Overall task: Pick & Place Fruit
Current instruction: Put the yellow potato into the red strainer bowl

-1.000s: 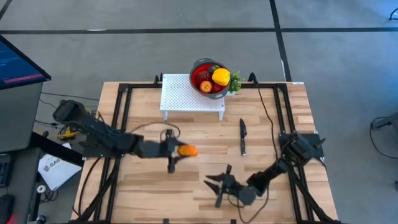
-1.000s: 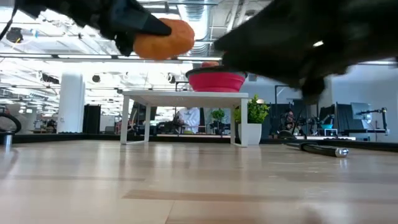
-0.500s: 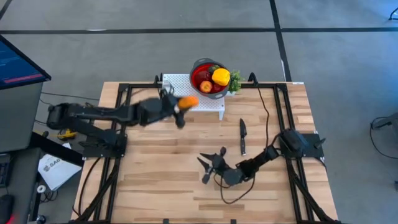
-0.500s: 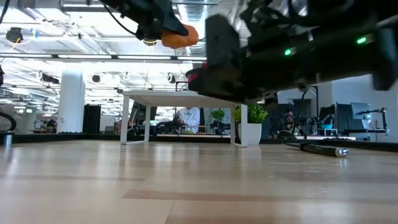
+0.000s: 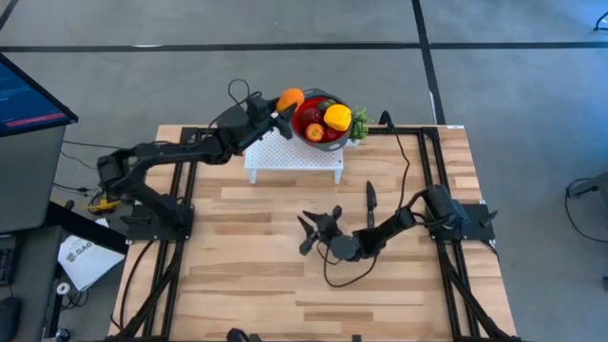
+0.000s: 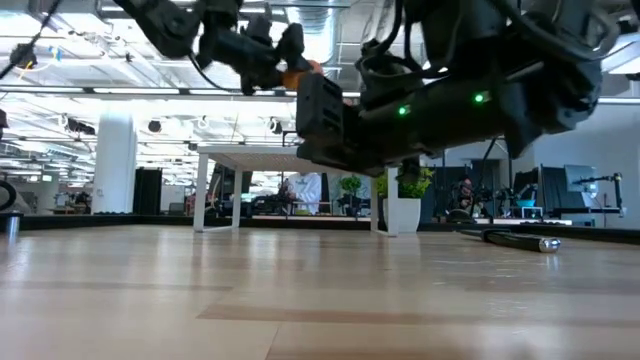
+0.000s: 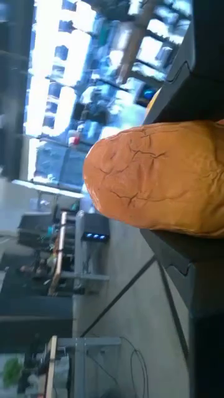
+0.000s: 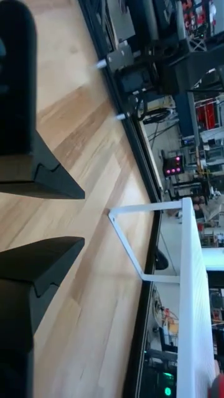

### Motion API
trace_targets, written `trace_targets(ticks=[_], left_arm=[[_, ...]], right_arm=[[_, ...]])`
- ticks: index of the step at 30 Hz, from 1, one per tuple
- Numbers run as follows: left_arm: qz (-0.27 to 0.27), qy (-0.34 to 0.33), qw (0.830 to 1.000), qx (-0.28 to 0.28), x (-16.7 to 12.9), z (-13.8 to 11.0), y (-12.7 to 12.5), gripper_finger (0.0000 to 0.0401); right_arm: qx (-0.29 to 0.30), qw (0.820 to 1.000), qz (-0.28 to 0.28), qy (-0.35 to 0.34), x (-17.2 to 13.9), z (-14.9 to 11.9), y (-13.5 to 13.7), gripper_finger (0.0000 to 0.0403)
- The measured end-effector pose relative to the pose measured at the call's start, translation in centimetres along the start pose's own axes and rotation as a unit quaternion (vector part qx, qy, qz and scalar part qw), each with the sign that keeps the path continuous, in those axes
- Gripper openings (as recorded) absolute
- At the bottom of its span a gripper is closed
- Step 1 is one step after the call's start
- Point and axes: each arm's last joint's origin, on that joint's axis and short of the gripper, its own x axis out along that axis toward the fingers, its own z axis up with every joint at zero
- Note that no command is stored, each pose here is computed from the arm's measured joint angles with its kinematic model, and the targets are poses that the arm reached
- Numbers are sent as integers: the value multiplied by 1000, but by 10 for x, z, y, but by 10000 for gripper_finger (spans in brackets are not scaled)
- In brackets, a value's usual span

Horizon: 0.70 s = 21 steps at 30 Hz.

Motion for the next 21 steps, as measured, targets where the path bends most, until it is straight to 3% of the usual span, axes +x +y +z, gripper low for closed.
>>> trace_targets(ticks=[4, 10, 21], left_arm=[[11, -11, 999, -37, 16, -19, 8, 218], [12, -12, 999, -40, 27, -40, 10, 230], [12, -7, 999, -39, 29, -45, 10, 262]], right_arm=[[-17, 1000, -4, 3, 11, 2, -7, 102], [-32, 999, -14, 3, 21, 4, -14, 102], [-41, 999, -17, 10, 23, 3, -16, 102]])
